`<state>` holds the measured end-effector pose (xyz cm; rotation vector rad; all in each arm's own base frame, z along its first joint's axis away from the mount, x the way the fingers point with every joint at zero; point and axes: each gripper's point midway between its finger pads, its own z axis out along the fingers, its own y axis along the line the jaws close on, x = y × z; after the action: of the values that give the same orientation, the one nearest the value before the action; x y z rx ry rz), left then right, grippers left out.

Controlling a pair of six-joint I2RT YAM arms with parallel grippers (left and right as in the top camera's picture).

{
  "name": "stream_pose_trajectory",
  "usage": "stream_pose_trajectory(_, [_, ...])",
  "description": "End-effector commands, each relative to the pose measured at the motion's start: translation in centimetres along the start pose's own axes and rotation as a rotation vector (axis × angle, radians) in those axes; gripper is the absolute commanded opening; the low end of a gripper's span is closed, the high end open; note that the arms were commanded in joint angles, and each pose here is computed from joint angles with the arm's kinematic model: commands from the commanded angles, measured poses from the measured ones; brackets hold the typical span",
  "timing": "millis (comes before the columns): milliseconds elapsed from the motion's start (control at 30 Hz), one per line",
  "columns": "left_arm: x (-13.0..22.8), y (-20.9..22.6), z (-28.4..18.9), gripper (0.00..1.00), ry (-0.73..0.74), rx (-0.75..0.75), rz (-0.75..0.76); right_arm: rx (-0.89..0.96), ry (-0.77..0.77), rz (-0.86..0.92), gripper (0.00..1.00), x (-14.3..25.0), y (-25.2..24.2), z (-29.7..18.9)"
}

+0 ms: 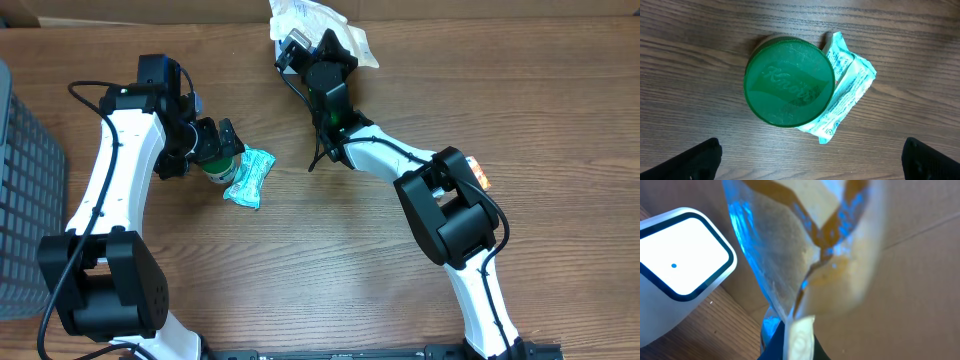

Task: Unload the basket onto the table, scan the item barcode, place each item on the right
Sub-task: 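Hold the bread bag up to the scanner with the right gripper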

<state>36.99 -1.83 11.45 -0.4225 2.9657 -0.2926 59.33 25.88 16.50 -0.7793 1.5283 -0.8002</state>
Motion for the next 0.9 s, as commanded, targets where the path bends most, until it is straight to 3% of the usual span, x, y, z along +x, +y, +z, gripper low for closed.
stream_pose_trajectory(0, [-0.1, 0.3, 0.3, 1.0, 0.007, -0.008, -0.012, 0.023, 0.011, -0.006, 0.04, 0.5, -0.6, 0.6])
stream_pose_trajectory(600, [-0.1, 0.3, 0.3, 0.99, 0.007, -0.008, -0.012, 0.044, 0.013, 0.006, 0.04, 0.1, -1.1, 0.3])
stream_pose_trajectory(867, [-0.1, 0.3, 0.3, 1.0, 0.007, -0.008, -0.012, 0.059, -0.033, 0.272, 0.04, -4.0, -6.6, -2.3])
